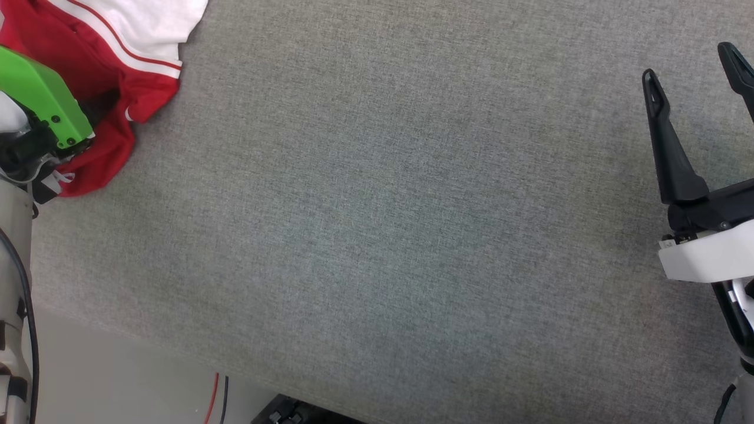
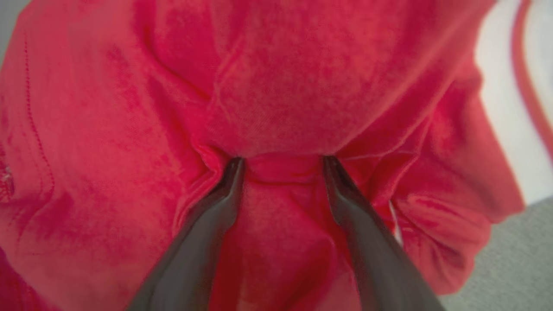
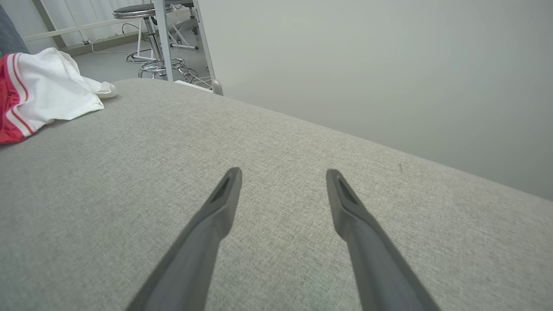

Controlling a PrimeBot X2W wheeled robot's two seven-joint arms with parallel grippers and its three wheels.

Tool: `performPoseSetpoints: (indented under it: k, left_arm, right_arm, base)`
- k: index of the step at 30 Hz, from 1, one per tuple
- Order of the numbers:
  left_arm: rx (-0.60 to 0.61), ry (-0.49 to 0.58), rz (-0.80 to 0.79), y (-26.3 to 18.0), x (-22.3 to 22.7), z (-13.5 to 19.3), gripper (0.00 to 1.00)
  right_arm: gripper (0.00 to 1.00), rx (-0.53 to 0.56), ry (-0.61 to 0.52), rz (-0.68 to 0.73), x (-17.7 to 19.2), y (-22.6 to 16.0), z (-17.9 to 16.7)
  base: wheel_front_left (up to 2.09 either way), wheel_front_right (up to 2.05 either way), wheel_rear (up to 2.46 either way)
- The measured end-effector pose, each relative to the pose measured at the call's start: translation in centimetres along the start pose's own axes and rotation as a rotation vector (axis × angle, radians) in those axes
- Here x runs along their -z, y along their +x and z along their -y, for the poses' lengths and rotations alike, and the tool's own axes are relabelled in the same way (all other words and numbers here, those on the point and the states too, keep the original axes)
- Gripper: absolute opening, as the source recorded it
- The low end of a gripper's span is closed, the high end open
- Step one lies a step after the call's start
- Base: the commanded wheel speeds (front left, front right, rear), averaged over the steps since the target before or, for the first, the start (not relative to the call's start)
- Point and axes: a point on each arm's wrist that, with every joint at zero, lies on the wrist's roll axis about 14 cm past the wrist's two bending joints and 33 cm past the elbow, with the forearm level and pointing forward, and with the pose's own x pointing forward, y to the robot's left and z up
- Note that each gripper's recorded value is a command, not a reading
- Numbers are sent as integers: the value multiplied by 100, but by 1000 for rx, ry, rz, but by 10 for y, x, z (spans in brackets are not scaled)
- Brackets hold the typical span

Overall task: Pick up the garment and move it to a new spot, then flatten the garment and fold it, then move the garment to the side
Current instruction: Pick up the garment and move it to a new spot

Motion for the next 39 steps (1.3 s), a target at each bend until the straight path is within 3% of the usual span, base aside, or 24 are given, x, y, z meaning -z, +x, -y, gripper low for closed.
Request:
performPoseSetpoints:
  k: [9,12,21,27,39]
  left_arm:
    - [-17,46,133,-10,-20,1,0]
    - [-23,75,245,-24,-39,-1,0]
    - [-47,151,634,-100,-107,-14,0]
    - [-7,140,912,-162,-139,-7,0]
    - [89,113,1119,-219,-124,6,0]
  right_arm:
    - [100,8,1,31,-14,-1,-1]
    - [100,15,6,58,-25,-3,-3]
    - [100,44,39,133,-60,-20,-17]
    - [100,75,43,183,-85,-39,-25]
    - [100,175,34,233,-115,-93,-27]
  base:
    - [0,0,0]
    - [0,0,0]
    - [0,0,0]
    - [0,0,0]
    - [0,0,0]
